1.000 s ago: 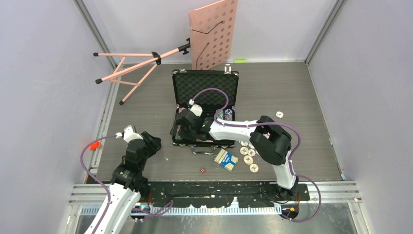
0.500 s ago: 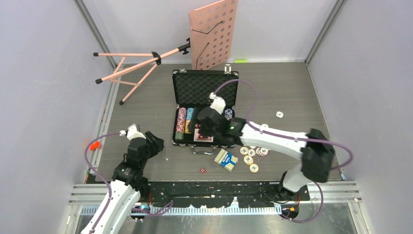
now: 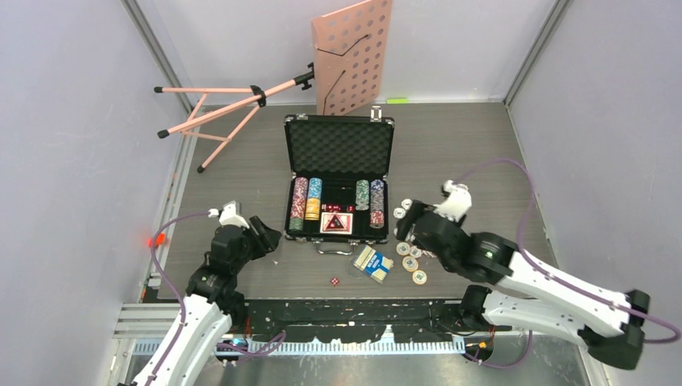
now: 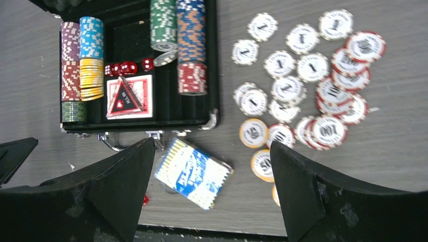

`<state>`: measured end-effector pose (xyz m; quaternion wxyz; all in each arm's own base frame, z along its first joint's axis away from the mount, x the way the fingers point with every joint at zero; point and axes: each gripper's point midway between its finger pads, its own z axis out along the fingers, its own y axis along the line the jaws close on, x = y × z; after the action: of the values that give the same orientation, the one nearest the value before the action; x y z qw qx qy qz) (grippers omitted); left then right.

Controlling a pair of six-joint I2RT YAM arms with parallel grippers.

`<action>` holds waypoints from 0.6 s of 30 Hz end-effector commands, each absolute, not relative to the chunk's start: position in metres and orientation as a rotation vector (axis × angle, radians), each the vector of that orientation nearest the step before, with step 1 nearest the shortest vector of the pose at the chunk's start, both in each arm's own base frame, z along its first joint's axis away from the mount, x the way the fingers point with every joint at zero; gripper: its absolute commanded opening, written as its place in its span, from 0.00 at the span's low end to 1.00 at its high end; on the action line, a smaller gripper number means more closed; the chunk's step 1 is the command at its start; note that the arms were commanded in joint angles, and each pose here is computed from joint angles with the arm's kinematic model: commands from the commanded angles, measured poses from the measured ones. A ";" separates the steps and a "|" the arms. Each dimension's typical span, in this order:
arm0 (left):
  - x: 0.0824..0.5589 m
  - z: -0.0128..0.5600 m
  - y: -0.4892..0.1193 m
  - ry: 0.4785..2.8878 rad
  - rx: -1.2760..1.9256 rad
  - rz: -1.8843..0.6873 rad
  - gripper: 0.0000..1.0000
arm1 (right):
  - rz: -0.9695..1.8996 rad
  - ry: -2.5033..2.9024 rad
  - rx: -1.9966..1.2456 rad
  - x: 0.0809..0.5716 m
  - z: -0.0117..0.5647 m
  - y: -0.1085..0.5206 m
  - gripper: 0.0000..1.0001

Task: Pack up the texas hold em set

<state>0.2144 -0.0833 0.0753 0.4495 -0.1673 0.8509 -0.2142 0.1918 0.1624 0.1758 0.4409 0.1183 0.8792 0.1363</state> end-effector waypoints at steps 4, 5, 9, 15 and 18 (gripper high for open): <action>0.215 0.101 -0.111 2.057 -0.237 -0.693 0.54 | 0.410 2.109 0.522 0.164 0.164 0.103 0.91; 0.214 0.102 -0.113 2.056 -0.225 -0.703 0.54 | 0.418 2.111 0.525 0.163 0.164 0.102 0.91; 0.214 0.103 -0.116 2.051 -0.199 -0.722 0.54 | 0.355 2.134 0.521 0.159 0.165 0.093 0.90; 0.214 0.105 -0.120 2.046 -0.174 -0.740 0.54 | 0.121 2.194 0.511 0.162 0.151 0.083 0.89; 0.213 0.105 -0.121 2.046 -0.165 -0.747 0.54 | 0.064 2.215 0.542 0.163 0.140 0.085 0.98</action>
<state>0.2067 -0.1142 0.0870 0.4366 -0.0920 0.8483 -0.2850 0.1565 0.0918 0.1392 0.4087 0.1831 0.8921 0.0604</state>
